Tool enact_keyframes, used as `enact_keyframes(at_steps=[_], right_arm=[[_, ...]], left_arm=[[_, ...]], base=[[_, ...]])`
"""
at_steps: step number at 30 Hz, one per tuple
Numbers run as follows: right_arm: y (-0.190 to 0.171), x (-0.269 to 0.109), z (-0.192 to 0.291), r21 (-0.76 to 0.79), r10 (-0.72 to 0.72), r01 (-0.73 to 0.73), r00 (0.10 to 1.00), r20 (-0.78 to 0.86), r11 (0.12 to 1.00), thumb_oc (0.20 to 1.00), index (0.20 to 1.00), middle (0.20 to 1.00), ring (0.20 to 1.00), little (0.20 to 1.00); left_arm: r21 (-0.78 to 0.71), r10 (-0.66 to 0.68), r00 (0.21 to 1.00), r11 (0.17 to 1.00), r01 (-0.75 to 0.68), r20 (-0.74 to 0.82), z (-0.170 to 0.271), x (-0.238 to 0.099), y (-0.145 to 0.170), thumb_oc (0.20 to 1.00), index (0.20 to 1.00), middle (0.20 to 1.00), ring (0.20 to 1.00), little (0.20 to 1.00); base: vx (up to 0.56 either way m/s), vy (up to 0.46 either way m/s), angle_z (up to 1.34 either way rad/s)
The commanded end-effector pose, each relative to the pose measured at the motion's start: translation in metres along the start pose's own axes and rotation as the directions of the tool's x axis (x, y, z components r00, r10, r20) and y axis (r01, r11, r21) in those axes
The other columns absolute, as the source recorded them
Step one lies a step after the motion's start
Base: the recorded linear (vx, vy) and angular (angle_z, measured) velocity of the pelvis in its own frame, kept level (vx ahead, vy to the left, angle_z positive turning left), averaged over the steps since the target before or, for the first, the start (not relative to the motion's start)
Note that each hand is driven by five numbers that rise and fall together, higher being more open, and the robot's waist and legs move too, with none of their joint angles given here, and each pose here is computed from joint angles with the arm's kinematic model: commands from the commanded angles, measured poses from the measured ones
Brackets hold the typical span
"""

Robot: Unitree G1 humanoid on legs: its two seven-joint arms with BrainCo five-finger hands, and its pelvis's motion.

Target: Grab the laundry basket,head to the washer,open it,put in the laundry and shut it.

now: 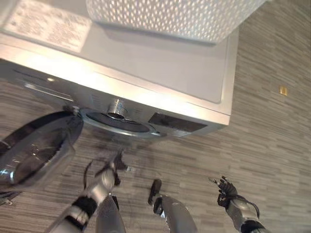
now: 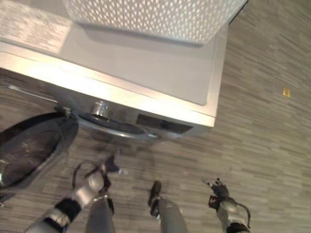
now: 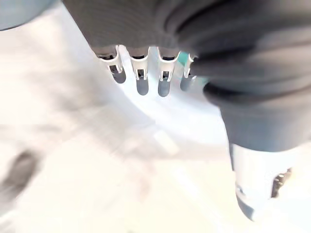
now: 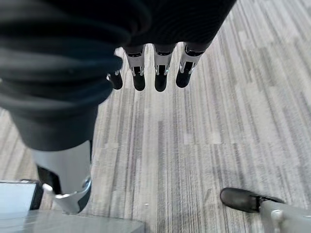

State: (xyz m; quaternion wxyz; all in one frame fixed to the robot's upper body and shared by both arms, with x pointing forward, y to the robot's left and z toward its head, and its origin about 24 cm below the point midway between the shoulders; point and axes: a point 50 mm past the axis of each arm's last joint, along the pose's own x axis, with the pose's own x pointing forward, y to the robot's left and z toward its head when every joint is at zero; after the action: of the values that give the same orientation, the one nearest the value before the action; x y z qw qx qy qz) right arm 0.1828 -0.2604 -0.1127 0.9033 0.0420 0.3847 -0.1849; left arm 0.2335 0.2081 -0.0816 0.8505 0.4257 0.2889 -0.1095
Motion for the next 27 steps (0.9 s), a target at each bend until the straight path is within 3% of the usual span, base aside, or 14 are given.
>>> enact_keyframes(at_steps=[1,10,13,19,24,27], right_arm=[[-0.044,-0.005,-0.016,-0.071,-0.136,0.131,0.988,-0.070,0.989,1.000,1.000,1.000,1.000,1.000],[-0.045,0.002,-0.002,-0.080,-0.164,0.158,0.983,-0.081,0.984,1.000,1.000,1.000,1.000,1.000],[-0.062,-0.007,-0.028,-0.029,-0.215,0.214,0.958,-0.187,0.976,1.000,1.000,1.000,1.000,1.000],[-0.069,-0.016,-0.051,0.021,-0.236,0.252,0.928,-0.287,0.967,1.000,1.000,1.000,1.000,1.000],[-0.056,-0.019,-0.067,0.059,-0.195,0.228,0.919,-0.344,0.972,1.000,1.000,1.000,1.000,1.000],[-0.049,-0.024,-0.082,0.076,-0.173,0.218,0.906,-0.387,0.973,1.000,1.000,1.000,1.000,1.000]], left_arm=[[-0.016,-0.057,0.998,0.998,0.058,0.027,0.009,0.004,-0.019,1.000,1.000,1.000,1.000,1.000],[-0.119,-0.051,0.972,0.990,0.080,0.228,0.065,0.005,-0.022,1.000,1.000,1.000,1.000,1.000],[-0.168,-0.031,0.948,0.982,0.088,0.317,0.078,-0.004,-0.014,1.000,1.000,1.000,1.000,1.000],[-0.173,-0.021,0.940,0.981,0.085,0.340,0.074,-0.012,-0.008,1.000,1.000,1.000,1.000,1.000],[-0.228,0.132,0.905,0.973,-0.040,0.403,0.078,-0.023,0.028,1.000,1.000,1.000,1.000,1.000],[-0.300,0.281,0.835,0.942,-0.147,0.473,0.083,-0.042,0.066,1.000,1.000,1.000,1.000,1.000]], base=[[0.00,-0.040,0.15],[-0.03,0.119,0.02],[0.07,0.306,-0.20],[0.01,0.326,0.24],[0.01,0.196,0.05],[0.03,0.065,0.05]])
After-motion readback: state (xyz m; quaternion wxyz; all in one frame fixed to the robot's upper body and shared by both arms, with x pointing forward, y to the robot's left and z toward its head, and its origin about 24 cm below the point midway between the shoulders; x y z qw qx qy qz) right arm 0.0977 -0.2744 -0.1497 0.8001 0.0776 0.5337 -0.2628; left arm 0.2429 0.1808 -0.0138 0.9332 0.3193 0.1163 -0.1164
